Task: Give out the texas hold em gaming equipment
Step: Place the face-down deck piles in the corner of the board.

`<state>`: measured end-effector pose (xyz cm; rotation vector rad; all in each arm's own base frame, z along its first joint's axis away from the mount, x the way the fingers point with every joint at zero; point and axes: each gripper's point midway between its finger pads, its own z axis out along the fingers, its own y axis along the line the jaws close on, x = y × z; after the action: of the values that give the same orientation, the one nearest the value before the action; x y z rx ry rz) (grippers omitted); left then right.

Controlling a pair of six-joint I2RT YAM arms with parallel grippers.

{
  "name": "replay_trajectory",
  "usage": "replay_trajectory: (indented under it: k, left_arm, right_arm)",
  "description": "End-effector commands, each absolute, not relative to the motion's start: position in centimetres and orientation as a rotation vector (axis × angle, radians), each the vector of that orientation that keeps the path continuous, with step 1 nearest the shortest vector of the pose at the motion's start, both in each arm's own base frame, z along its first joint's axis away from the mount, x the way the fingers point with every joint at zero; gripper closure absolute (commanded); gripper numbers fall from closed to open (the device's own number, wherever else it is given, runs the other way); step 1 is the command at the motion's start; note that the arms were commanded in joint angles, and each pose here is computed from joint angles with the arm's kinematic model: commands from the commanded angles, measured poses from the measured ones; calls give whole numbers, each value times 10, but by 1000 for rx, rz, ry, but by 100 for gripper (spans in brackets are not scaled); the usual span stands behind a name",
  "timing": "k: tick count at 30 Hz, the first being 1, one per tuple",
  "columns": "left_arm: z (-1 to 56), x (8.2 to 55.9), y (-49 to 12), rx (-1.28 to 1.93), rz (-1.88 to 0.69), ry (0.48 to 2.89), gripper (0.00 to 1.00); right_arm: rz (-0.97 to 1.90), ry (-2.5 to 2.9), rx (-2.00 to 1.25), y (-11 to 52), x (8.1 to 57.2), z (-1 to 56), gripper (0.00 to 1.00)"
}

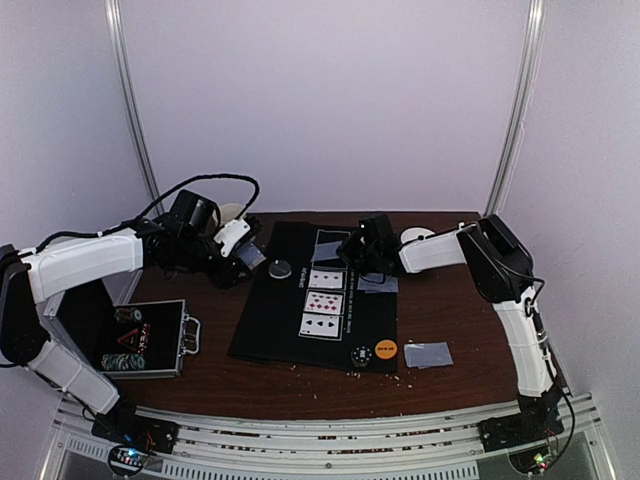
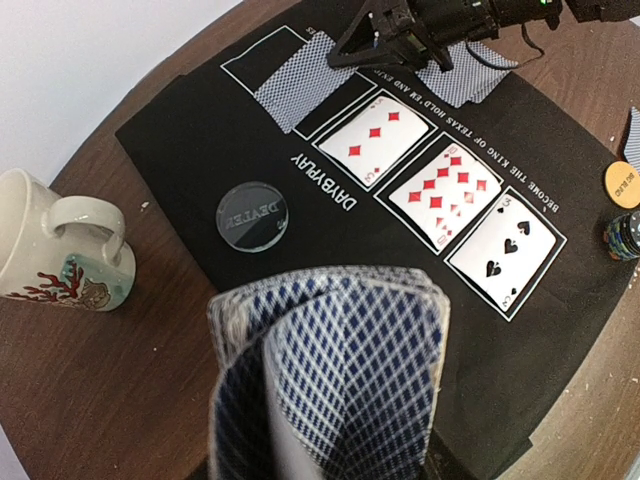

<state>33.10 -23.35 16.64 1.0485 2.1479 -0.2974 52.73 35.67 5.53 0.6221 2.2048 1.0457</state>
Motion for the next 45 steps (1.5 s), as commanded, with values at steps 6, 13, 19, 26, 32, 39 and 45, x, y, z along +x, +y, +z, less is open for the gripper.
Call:
replay_trajectory:
  k: [6, 13, 19, 26, 32, 39, 45]
  left_arm:
    - [187, 339, -240, 1026, -302, 2081, 58]
    - [188, 339, -240, 1024, -301, 2081, 58]
    - [187, 339, -240, 1026, -304, 2082, 58]
    - [186, 339, -240, 1030, -304, 2083, 58]
    - [188, 339, -241, 1029, -311, 2079, 58]
    - [188, 334, -247, 1052, -361, 2070, 58]
    - [188, 329, -251, 1081, -396, 2055, 58]
  right_arm:
    - [1019, 2283, 596, 354, 524, 40, 100]
    - [968, 2306, 574, 345, 523, 37, 100]
    - [989, 2269, 511, 350, 528, 59, 100]
    - [1054, 2140, 344, 361, 535, 131, 100]
    - [1082, 2037, 76, 368, 506, 218, 100]
    - [1361, 2037, -158, 391, 443, 255, 100]
    - [1592, 1994, -315, 434, 398, 276, 100]
